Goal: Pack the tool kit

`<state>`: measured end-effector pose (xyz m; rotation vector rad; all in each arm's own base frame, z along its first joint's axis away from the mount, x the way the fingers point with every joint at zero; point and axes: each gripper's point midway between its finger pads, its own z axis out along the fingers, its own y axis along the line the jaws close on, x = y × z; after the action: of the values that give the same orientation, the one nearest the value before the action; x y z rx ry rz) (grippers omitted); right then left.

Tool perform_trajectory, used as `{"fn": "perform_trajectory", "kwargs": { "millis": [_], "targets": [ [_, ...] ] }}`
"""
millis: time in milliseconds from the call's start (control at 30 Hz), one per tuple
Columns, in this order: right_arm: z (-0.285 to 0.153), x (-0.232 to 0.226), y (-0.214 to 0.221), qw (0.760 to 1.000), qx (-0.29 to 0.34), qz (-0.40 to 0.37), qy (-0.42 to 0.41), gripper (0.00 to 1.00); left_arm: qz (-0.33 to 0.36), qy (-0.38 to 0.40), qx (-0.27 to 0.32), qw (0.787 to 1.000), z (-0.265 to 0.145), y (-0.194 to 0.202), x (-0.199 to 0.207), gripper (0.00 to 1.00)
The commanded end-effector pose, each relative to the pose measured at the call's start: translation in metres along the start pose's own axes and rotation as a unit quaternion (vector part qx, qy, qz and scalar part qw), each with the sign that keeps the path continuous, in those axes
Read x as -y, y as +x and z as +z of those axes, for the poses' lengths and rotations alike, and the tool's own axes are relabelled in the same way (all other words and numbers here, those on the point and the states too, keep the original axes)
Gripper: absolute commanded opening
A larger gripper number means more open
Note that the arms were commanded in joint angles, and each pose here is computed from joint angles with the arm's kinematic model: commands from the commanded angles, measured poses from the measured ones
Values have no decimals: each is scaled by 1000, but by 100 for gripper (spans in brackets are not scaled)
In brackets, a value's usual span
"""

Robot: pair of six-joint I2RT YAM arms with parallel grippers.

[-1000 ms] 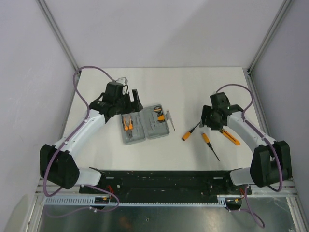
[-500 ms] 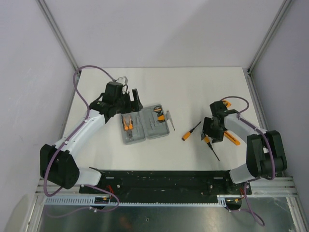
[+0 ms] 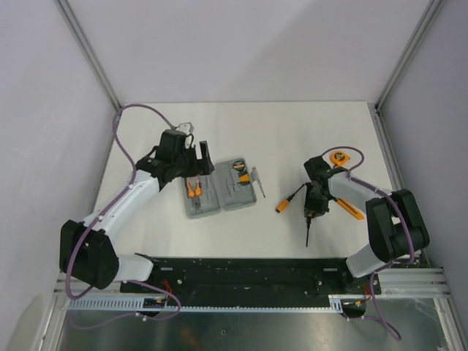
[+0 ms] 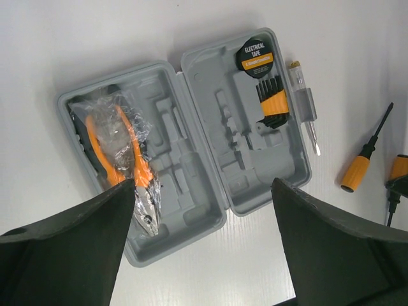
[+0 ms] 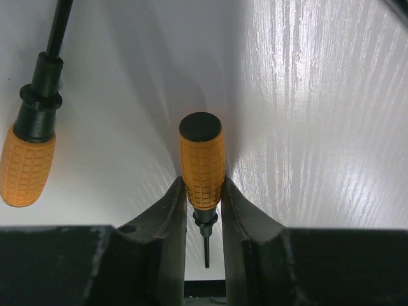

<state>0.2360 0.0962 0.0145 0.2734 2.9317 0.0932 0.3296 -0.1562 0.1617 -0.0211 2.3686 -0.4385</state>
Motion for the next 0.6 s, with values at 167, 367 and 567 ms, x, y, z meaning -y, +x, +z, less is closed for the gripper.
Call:
{"fn": "perform_trajectory", "kwargs": {
  "millis": [167,367,567],
  "targets": [
    [-57,-61,-36,985,156,-70,-28,0,-4,-9,46,999,-21,-9,-11,92],
    [-122,-163,-54,947,235,-129,-178,0,-56,-33,35,997,-21,2,-36,92],
    [-129,-253,-71,915,248,-166,-273,0,-110,-62,32,991,-22,5,-64,86]
  ]
}}
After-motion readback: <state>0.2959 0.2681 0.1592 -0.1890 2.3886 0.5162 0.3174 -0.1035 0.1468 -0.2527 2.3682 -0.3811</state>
